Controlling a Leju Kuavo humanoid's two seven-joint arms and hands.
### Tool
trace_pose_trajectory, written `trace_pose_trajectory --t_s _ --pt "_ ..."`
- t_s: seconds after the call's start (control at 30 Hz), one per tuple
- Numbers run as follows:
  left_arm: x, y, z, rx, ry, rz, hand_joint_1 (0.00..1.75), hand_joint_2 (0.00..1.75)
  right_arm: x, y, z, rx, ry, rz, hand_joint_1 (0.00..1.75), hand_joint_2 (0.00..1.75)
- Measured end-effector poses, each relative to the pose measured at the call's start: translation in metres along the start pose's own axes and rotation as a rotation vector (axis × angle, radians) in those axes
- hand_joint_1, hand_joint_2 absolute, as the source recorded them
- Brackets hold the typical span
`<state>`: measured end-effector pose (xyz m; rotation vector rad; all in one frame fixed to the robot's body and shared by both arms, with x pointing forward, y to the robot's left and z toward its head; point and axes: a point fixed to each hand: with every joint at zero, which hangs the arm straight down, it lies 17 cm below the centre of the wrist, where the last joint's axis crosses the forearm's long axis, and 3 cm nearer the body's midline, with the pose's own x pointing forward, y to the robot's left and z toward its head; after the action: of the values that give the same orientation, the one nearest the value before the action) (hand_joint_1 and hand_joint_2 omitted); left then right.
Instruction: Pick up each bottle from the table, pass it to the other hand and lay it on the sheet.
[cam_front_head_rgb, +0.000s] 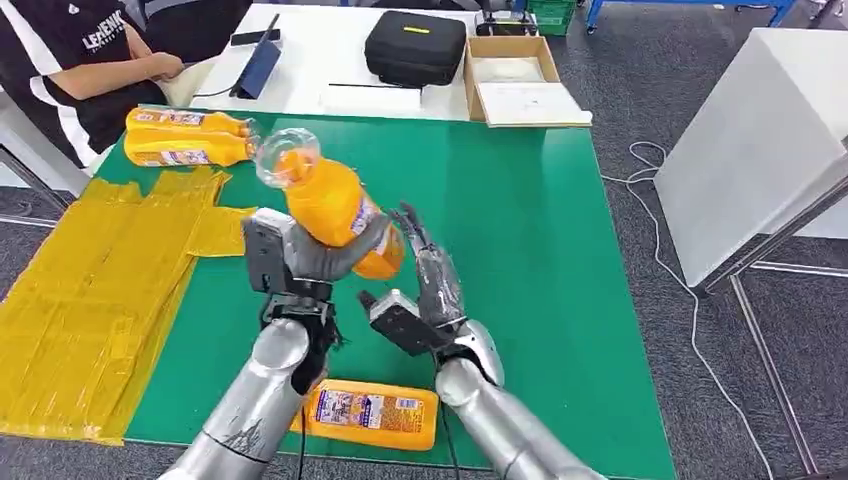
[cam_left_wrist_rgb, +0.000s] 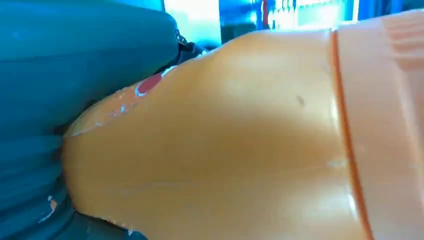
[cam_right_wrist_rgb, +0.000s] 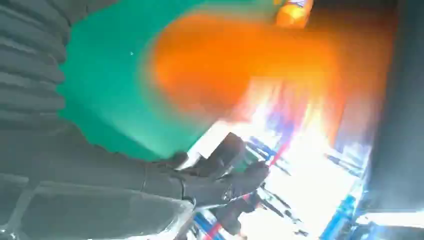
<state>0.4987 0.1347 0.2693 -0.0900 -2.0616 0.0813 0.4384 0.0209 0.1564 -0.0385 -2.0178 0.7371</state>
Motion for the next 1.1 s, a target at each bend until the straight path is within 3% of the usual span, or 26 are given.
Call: trace_pose_trajectory --t_s 0.13,0.27,0.97,1.1 --pt "0.007 0.050 0.004 0.068 -0.036 -0.040 1.75 1.75 0.020 -0.074 0.011 -0.204 -0.059 -0.144 0.00 1.75" --pt "0.016 0.065 0.005 0.090 -0.060 -0.049 1.75 1.75 0.041 -0.104 0.020 -0.270 -0.134 -0.156 0.00 1.75" --pt "0.026 0.076 0.005 0.110 -0.083 -0.054 1.75 1.75 0.059 -0.128 0.028 -0.324 -0.191 -0.156 0.00 1.75" --pt "0.031 0.088 0.010 0.142 -0.100 -0.069 1.75 1.75 0.057 -0.147 0.040 -0.421 -0.202 -0.187 0.00 1.75"
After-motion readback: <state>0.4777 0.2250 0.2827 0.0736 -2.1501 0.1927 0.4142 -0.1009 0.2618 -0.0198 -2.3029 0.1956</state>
